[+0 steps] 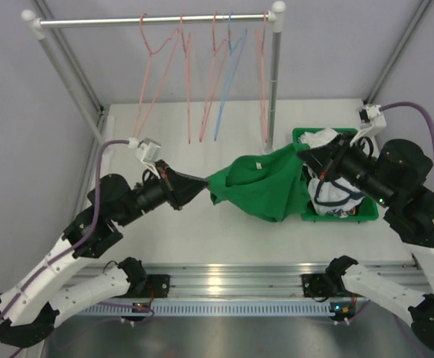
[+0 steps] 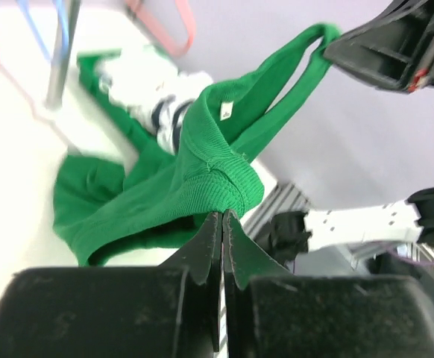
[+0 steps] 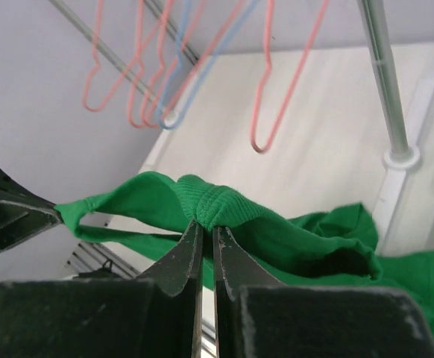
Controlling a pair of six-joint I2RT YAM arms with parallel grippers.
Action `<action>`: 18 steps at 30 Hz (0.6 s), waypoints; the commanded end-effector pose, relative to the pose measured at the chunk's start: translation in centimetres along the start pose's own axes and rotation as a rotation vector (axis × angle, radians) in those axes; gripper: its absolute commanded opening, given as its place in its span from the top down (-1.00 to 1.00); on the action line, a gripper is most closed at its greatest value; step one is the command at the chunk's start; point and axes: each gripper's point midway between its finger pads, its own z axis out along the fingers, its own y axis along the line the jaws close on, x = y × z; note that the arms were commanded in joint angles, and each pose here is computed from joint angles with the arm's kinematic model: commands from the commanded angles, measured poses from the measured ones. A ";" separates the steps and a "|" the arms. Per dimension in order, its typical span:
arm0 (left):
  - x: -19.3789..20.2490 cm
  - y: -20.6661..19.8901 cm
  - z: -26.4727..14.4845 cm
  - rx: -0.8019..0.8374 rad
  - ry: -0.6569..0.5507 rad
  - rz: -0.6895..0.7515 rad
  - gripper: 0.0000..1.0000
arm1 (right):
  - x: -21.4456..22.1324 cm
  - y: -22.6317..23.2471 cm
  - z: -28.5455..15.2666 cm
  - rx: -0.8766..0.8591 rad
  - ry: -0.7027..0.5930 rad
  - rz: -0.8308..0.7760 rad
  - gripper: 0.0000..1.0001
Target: Place the tank top on the hanger
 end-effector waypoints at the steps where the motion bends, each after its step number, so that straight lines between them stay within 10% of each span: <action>1: -7.2 -4.3 -2.1 0.068 -0.171 0.104 1.00 | -4.1 3.2 -0.7 -0.105 -0.073 -0.057 1.00; 10: -17.5 -8.5 -3.3 0.033 -0.378 0.248 1.00 | -12.5 7.7 -0.9 -0.168 -0.209 -0.112 1.00; 18: -16.0 -5.5 -0.9 -0.090 -0.316 0.234 1.00 | -11.2 6.2 1.7 -0.114 -0.172 -0.115 1.00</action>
